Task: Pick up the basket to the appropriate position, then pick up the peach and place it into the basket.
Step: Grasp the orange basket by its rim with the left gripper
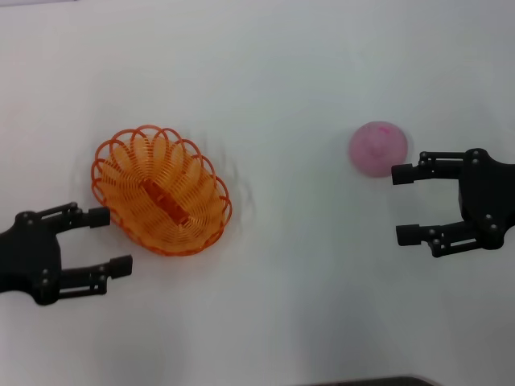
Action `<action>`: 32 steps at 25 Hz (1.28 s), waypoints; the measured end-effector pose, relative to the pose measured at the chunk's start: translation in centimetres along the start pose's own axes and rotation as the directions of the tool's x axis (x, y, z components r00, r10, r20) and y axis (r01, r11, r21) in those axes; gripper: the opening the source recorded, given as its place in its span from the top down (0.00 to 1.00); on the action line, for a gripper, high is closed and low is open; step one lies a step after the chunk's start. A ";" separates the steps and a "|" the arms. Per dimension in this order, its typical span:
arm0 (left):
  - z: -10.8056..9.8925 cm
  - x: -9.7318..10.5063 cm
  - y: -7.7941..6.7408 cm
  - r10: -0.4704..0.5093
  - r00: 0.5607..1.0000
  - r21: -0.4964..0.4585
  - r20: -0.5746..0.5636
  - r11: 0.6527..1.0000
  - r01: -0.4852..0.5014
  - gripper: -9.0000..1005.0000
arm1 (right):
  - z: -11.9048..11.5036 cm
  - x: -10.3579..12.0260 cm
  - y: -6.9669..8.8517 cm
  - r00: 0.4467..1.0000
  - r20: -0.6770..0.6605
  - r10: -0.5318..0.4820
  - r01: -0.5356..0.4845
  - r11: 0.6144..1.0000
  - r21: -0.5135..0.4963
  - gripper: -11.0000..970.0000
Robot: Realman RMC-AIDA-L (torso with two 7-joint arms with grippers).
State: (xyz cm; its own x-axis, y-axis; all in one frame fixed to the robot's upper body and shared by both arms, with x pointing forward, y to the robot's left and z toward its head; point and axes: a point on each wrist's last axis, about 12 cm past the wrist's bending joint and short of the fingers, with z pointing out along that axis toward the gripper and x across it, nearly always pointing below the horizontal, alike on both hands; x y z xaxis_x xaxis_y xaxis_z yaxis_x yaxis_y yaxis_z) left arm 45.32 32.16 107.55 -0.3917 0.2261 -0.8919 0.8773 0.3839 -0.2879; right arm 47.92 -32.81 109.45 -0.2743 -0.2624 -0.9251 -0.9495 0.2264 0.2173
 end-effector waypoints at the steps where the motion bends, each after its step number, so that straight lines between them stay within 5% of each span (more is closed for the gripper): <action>1: 0.1 -0.2 0.2 -0.002 1.000 -0.002 -0.004 1.000 0.002 0.16 | 0.0 0.0 0.0 1.000 0.001 0.000 0.000 1.000 -0.001 0.09; 21: 3.3 -3.6 5.1 0.023 1.000 -0.197 -0.007 0.980 -0.024 0.16 | 0.6 0.1 0.1 1.000 0.012 -0.005 0.005 1.000 -0.005 0.09; 32: 3.0 -4.4 6.6 0.009 0.995 -0.330 0.095 0.944 0.023 0.16 | 0.7 0.0 0.0 1.000 0.022 -0.012 0.012 1.000 0.000 0.09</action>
State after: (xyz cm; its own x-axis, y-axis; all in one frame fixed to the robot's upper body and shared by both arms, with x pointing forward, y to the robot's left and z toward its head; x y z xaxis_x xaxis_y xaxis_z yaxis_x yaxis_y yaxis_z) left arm 53.63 30.97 108.52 -0.3555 0.1431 -0.9237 0.7274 0.6629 -0.1773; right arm 47.97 -32.20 109.23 -0.2599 -0.2445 -0.9341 -0.9526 0.2233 0.2066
